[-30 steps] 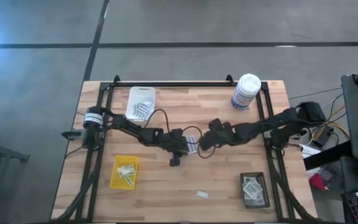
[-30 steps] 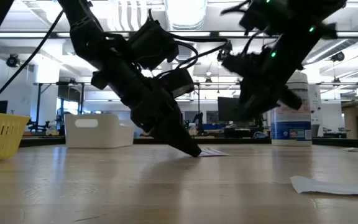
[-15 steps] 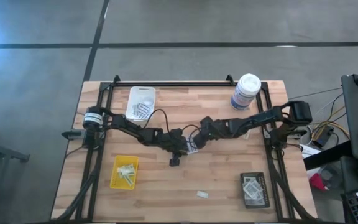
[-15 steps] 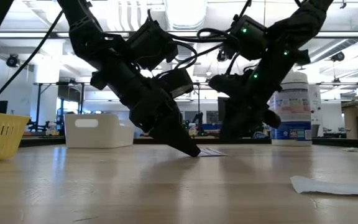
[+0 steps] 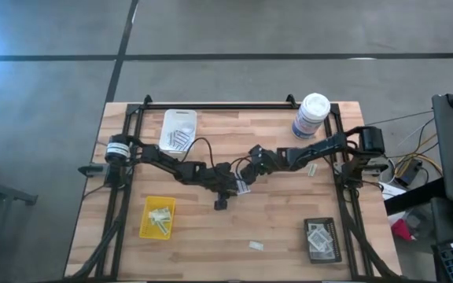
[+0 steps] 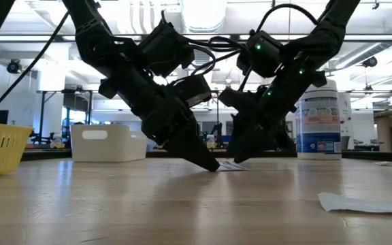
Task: Pick & Place First Aid Supplies
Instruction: Put the blue bandage into the white bin
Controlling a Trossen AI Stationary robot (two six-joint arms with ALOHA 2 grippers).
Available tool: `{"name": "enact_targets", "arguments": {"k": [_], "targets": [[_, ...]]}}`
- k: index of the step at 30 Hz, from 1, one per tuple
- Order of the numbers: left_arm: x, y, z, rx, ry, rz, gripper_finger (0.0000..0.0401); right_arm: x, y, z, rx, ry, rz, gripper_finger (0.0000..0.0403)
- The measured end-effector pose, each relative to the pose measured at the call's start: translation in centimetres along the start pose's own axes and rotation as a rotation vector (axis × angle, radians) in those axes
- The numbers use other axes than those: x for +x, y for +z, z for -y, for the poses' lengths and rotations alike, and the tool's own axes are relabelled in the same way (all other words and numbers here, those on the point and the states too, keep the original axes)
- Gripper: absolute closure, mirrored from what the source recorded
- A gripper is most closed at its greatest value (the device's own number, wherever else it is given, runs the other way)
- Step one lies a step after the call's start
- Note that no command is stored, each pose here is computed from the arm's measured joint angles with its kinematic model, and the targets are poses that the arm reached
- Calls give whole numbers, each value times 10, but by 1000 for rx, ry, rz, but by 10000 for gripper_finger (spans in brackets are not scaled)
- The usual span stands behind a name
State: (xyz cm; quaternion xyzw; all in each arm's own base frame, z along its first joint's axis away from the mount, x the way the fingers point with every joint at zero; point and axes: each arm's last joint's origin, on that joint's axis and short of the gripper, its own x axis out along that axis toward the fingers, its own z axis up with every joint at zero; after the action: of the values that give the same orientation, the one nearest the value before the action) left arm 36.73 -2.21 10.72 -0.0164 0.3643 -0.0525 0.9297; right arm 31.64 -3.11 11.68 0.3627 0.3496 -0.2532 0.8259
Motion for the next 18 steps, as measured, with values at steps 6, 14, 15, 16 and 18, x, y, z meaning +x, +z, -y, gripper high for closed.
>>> {"name": "enact_targets", "arguments": {"k": [6, 14, 15, 16, 18], "targets": [[0, 0, 0, 8, 0, 1, 286, 10, -3, 0, 24, 45, -31, 275], [0, 0, 0, 9, 0, 0, 286, 9, -5, -3, 25, 125, -116, 279], [0, 0, 0, 10, 0, 0, 286, 9, -5, -3, 25, 135, -129, 278], [0, 0, 0, 9, -1, 0, 286, 9, -6, -3, 24, 143, -140, 277], [0, 0, 0, 10, -1, 0, 286, 8, -6, -3, 21, 161, -162, 275]]}}
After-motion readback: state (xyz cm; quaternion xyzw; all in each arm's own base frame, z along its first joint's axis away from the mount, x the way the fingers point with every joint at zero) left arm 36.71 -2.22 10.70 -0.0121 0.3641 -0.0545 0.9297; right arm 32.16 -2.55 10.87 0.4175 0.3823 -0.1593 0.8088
